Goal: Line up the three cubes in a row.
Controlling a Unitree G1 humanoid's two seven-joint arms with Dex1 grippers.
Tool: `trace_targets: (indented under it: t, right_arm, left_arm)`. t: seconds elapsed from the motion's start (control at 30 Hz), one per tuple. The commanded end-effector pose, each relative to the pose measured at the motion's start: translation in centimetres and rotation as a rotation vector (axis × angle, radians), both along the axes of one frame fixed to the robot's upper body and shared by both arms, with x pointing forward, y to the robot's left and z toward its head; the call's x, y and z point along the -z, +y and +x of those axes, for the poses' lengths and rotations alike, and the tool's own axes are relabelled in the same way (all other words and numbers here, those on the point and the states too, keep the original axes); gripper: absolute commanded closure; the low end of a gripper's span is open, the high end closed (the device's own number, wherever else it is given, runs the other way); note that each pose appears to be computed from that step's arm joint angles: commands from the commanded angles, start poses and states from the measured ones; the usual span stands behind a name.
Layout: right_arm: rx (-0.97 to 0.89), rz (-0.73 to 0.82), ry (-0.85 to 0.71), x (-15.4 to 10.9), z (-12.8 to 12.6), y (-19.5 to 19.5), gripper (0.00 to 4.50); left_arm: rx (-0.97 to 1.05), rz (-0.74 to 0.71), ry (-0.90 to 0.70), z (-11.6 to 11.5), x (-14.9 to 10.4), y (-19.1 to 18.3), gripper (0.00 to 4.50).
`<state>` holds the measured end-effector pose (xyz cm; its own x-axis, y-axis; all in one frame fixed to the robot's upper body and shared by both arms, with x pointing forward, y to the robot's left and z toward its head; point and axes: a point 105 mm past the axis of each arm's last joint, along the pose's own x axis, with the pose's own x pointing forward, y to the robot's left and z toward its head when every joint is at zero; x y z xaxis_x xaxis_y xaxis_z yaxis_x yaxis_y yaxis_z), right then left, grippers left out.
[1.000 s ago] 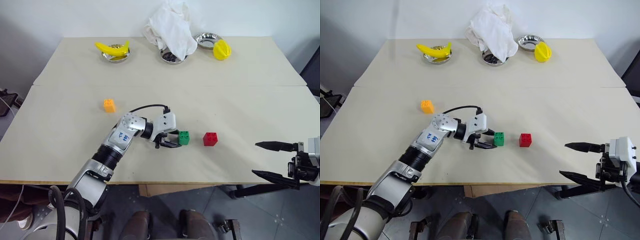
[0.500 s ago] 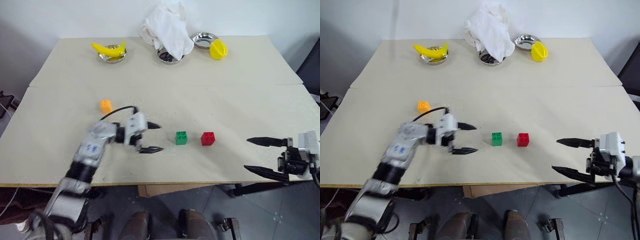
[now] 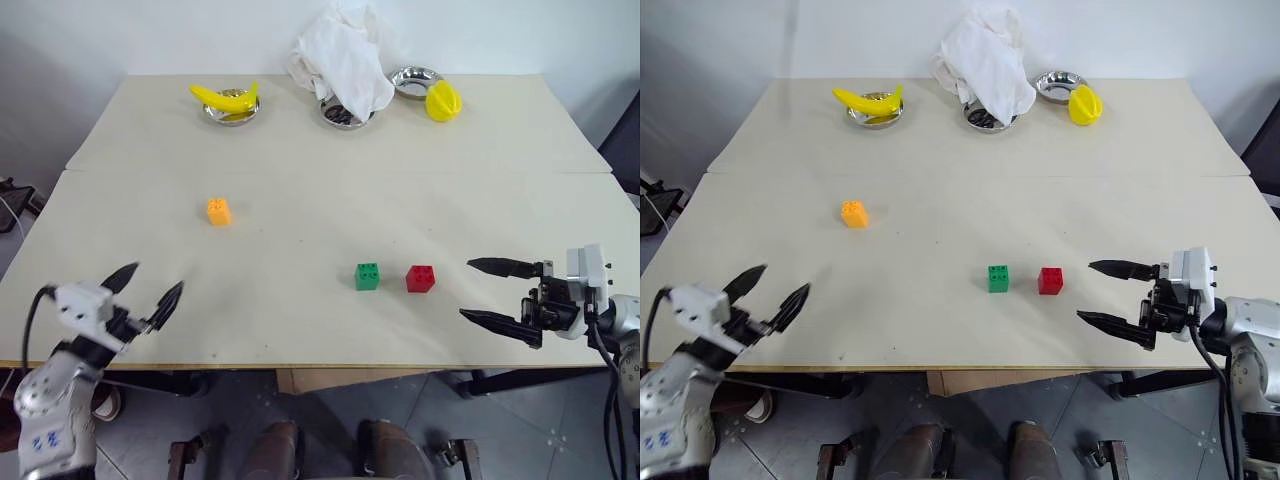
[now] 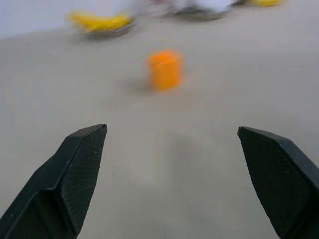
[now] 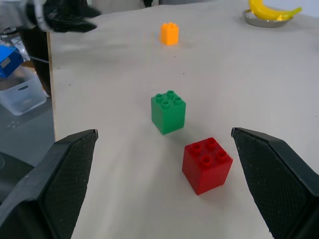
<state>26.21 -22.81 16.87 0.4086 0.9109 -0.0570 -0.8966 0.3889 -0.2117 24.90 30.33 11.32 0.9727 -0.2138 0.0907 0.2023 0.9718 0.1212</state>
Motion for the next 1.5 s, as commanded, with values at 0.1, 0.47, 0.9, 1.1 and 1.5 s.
trace_targets:
  t: [0.1,0.47,0.9,1.1,1.5]
  right_arm:
    - [-0.017,-0.003,-0.076,-0.9,0.3,0.3,0.0]
    - [-0.017,-0.009,-0.071,-0.4,0.6,0.2,0.0]
    - [-0.015,-0.02,-0.058,0.0,0.4,0.2,0.0]
    - [-0.006,-0.02,-0.059,0.0,0.4,0.1,0.0]
    - [0.009,-0.015,-0.062,0.5,0.1,-0.1,0.0]
  left_arm:
    - [-0.087,-0.053,-0.016,-2.5,-0.5,0.8,0.03]
    - [-0.048,-0.095,0.107,4.3,-2.9,-3.1,0.03]
    - [-0.161,-0.085,0.247,15.2,-7.3,-7.4,0.03]
    - [-0.159,-0.072,0.301,16.6,-6.4,-8.3,0.03]
    - [-0.127,-0.084,0.325,17.3,-5.6,-8.6,1.85]
